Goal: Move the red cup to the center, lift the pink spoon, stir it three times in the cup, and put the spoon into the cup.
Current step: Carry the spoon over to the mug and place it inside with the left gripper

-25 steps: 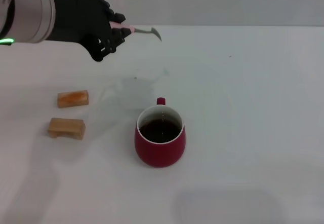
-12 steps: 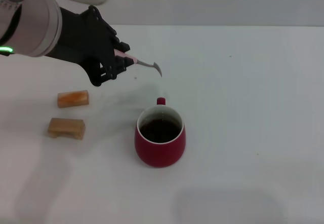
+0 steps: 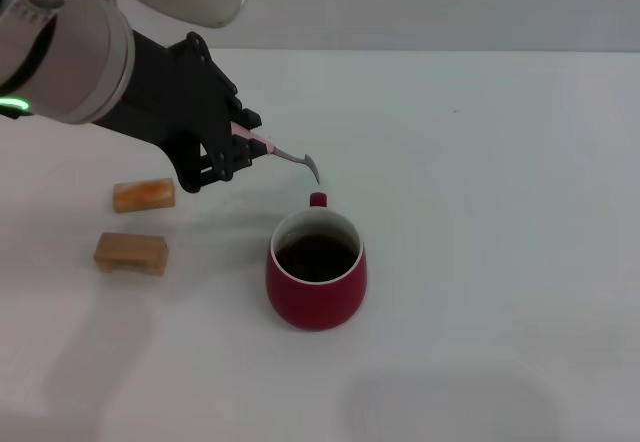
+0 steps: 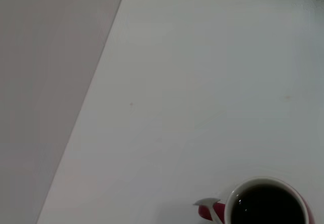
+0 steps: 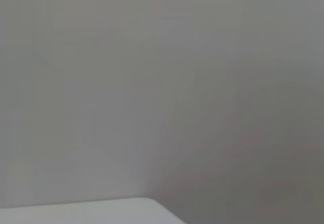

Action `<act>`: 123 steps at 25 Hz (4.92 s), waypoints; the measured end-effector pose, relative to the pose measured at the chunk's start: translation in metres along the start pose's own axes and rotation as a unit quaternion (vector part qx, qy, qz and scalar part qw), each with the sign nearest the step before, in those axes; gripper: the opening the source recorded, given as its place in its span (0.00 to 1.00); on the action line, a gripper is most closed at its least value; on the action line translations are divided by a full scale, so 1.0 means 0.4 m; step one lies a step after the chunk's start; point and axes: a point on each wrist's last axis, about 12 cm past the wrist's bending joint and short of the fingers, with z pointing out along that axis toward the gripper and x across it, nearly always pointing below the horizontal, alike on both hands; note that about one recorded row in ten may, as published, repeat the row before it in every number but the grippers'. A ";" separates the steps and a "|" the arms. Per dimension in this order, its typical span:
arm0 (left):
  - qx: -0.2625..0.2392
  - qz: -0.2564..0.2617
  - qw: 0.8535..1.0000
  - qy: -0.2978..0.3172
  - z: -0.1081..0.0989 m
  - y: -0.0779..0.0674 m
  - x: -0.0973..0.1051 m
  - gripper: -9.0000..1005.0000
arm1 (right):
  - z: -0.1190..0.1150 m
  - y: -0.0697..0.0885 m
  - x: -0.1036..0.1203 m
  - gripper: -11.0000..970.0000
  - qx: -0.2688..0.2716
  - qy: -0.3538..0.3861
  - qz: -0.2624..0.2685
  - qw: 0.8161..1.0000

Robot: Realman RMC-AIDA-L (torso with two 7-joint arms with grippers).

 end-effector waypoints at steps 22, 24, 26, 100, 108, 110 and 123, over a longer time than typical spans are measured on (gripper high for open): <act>0.034 0.025 0.999 0.006 0.001 -0.021 -0.029 0.18 | -0.002 -0.024 0.000 0.01 0.034 -0.002 -0.004 0.999; 0.038 0.029 0.999 0.009 0.004 -0.026 -0.031 0.18 | -0.001 -0.022 -0.002 0.01 0.032 -0.005 -0.004 0.999; 0.042 0.032 0.999 0.012 0.005 -0.029 -0.031 0.18 | 0.000 -0.021 -0.003 0.01 0.032 -0.007 -0.004 0.999; 0.104 0.019 0.994 0.024 0.197 -0.052 0.006 0.18 | -0.024 -0.010 -0.003 0.01 0.002 -0.011 -0.007 1.000; 0.120 0.017 0.992 0.038 0.191 -0.064 0.014 0.18 | -0.025 -0.010 -0.003 0.01 0.002 -0.011 -0.007 1.000; 0.122 0.012 0.992 0.043 0.188 -0.065 0.019 0.18 | -0.025 -0.010 -0.003 0.01 0.002 -0.011 -0.007 1.000; 0.085 -0.007 0.994 0.066 0.177 -0.031 0.045 0.18 | -0.022 -0.007 -0.004 0.01 -0.001 -0.012 -0.006 1.000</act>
